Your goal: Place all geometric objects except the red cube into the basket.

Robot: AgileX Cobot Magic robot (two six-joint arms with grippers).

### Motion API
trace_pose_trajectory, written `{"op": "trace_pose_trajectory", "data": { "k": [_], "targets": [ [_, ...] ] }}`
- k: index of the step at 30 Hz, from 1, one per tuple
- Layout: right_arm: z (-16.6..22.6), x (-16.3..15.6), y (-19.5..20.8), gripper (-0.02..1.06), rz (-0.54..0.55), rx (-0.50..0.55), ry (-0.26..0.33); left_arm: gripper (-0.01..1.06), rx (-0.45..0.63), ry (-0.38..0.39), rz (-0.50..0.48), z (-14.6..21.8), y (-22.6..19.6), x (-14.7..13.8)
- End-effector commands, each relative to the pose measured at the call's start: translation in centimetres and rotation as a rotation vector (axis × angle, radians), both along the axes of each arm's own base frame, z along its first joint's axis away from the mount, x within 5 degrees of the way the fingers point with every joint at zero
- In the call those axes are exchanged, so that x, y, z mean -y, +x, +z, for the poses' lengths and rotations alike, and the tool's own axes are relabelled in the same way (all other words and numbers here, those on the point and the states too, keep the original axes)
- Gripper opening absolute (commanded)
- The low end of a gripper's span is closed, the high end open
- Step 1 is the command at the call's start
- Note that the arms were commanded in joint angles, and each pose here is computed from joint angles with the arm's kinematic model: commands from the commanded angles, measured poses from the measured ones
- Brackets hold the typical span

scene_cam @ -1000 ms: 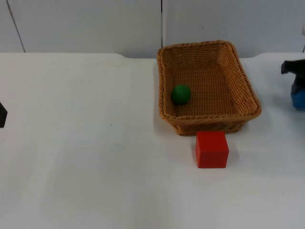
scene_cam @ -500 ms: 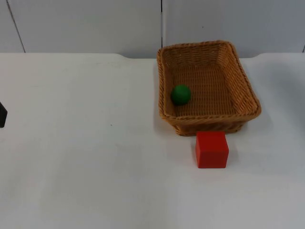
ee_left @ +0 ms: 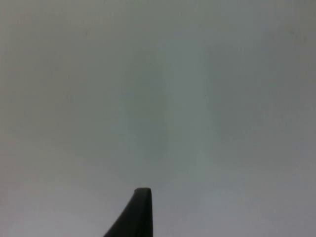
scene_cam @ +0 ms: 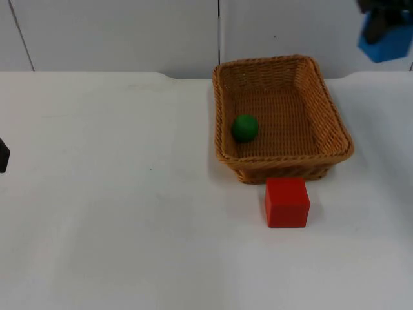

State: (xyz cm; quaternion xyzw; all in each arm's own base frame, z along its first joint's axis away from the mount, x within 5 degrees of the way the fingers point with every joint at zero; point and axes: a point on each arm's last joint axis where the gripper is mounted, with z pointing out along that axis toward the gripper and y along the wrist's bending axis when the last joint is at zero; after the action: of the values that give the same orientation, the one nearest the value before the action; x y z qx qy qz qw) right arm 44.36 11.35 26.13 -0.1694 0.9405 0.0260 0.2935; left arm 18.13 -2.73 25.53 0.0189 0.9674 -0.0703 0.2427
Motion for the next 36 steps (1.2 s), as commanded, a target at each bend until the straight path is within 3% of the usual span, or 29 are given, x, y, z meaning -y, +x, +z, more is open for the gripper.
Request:
{"op": "trace_pose_trajectory", "data": {
  "k": [1,9,15,20,23,25,26,30,34,36],
  "targets": [
    [-0.6,-4.0,1.6,0.00,0.081,0.011,0.003,1.05,0.006,-0.007,0.007,0.0,-0.1,0.0],
    [-3.9,-9.5,5.4,0.00,0.156,0.076,0.024,1.05,0.007,-0.003,0.003,0.0,-0.1,0.0],
    [-7.3,-10.4,7.5,0.00,0.151,0.132,0.045,1.05,0.008,0.001,-0.004,0.0,-0.1,0.0],
    [-10.6,-10.3,7.9,0.02,0.153,0.092,0.009,1.05,0.010,0.001,-0.003,0.0,-0.1,0.0],
    [-12.4,-10.3,7.9,0.19,0.150,0.048,0.004,1.05,0.010,0.001,-0.003,0.0,-0.1,0.0],
    [-12.8,-10.3,7.8,0.41,0.144,0.025,0.003,1.05,0.014,0.001,-0.002,0.1,0.0,0.0],
    [-12.8,-10.3,7.8,0.41,0.144,0.025,0.003,1.05,0.014,0.001,-0.002,0.1,0.0,0.0],
    [-12.0,-10.3,7.7,0.81,0.145,0.021,0.002,1.05,0.025,0.000,-0.001,0.1,0.1,0.0],
    [-8.1,-10.2,7.6,0.92,0.145,0.069,0.018,1.05,0.031,0.000,0.000,0.1,0.1,0.0],
    [-6.2,-10.1,7.4,0.93,0.145,0.092,0.026,1.05,0.033,0.000,0.000,0.1,0.1,0.0]
  ]
}}
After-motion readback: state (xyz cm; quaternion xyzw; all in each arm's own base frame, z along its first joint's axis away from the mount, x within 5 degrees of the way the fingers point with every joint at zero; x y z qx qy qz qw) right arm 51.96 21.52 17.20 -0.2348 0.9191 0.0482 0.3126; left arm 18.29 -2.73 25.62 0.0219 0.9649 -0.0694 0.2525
